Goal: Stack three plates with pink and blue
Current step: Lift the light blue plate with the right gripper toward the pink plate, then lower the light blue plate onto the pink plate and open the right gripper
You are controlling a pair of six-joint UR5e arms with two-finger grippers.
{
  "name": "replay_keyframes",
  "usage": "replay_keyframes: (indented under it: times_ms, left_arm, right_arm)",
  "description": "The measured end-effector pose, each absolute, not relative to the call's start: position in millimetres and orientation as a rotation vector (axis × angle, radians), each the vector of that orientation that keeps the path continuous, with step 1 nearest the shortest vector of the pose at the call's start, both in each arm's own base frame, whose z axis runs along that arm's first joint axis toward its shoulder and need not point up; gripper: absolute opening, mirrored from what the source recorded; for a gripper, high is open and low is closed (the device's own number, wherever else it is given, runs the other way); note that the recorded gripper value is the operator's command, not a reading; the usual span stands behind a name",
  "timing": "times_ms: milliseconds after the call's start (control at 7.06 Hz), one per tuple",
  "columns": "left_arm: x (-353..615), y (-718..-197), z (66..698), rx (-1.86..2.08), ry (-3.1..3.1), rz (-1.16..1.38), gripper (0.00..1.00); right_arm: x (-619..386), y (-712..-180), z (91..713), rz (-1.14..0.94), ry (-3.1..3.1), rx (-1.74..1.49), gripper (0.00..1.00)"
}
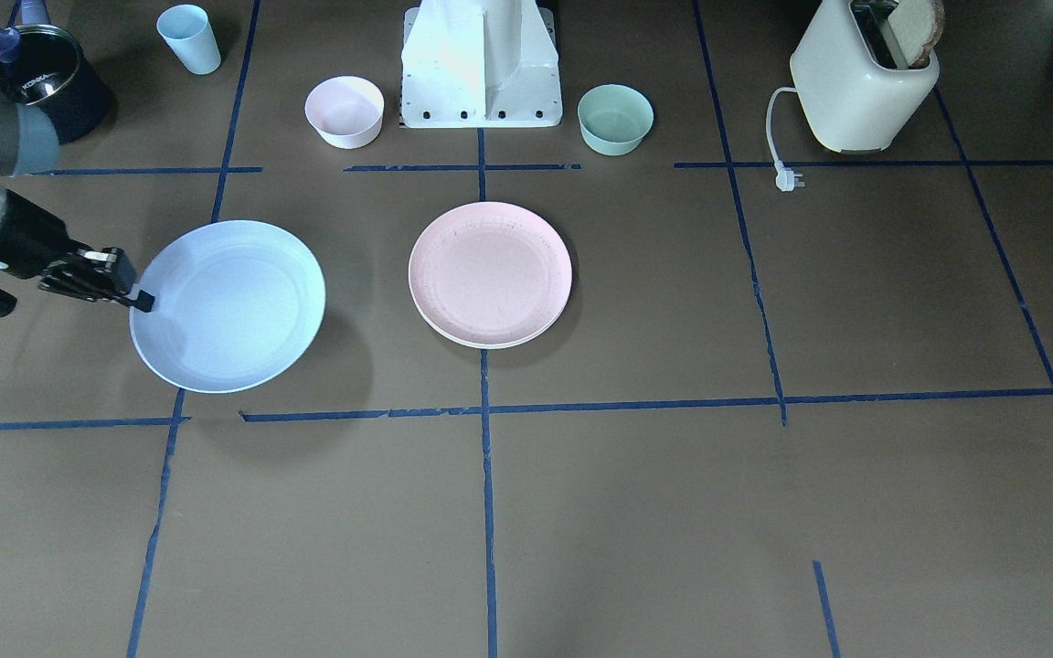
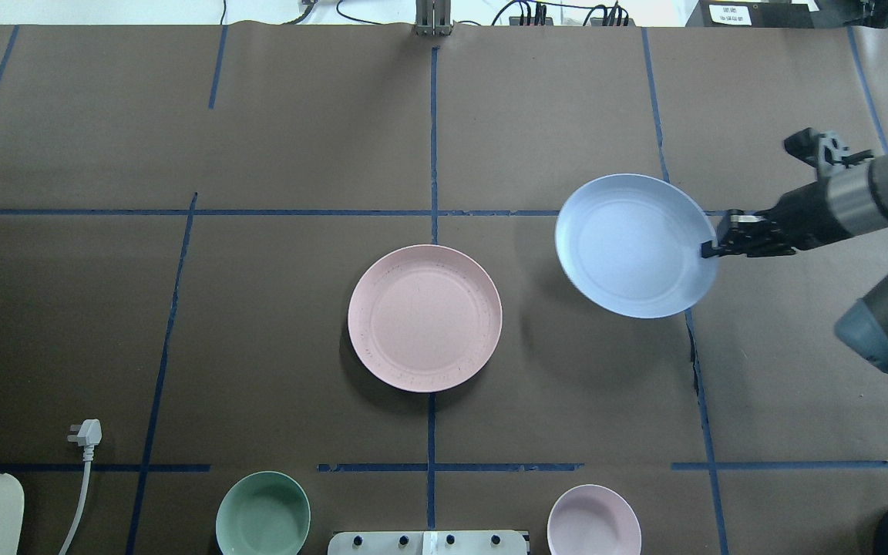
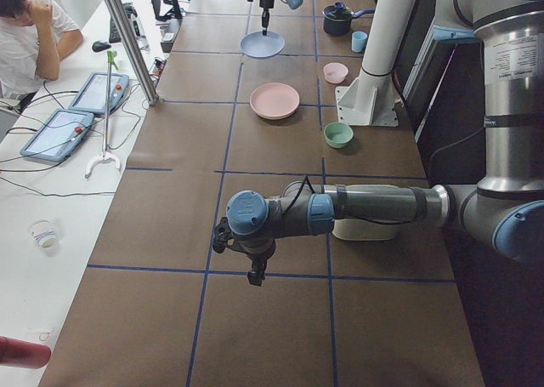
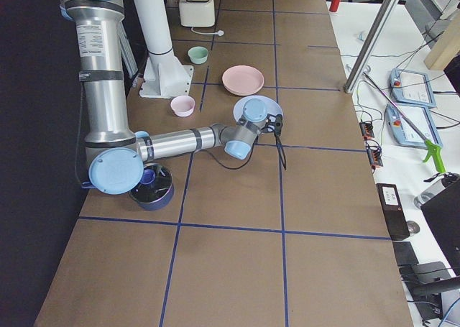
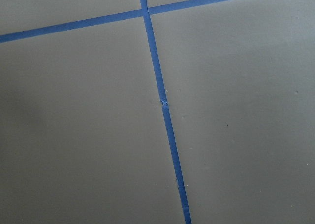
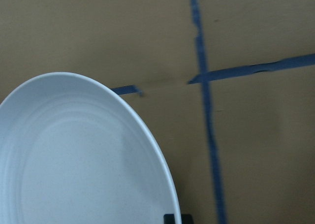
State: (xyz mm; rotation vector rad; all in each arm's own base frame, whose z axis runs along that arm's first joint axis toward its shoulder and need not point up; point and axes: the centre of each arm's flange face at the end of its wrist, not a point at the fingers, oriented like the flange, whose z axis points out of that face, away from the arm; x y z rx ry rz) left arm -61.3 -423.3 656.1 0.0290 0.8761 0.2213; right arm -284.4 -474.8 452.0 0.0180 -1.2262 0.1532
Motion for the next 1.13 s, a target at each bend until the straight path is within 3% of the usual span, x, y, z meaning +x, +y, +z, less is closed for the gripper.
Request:
replay_keyframes:
  times_ms: [425,850,991,1133]
  left_arm:
    - [-61,-425,655,0.031,0.877,0.220,1.00]
    - [-61,-427,653,0.027,0.877,0.207,1.00]
    - [-61,-427,652,0.026,0.877,0.202,1.00]
    - [-61,-428,652,0.025,0.877,0.201,1.00]
  right_arm:
    - [-415,-446,303,0.214,-1.135,0.014,0.00]
    - [-498,-394,274,0.210,-1.077,0.048,0.01]
    - [-506,-388,275,0.208,-1.067,0.055,0.08]
    - [-510,-385,276,0.207,-1.064,0.057,0.78]
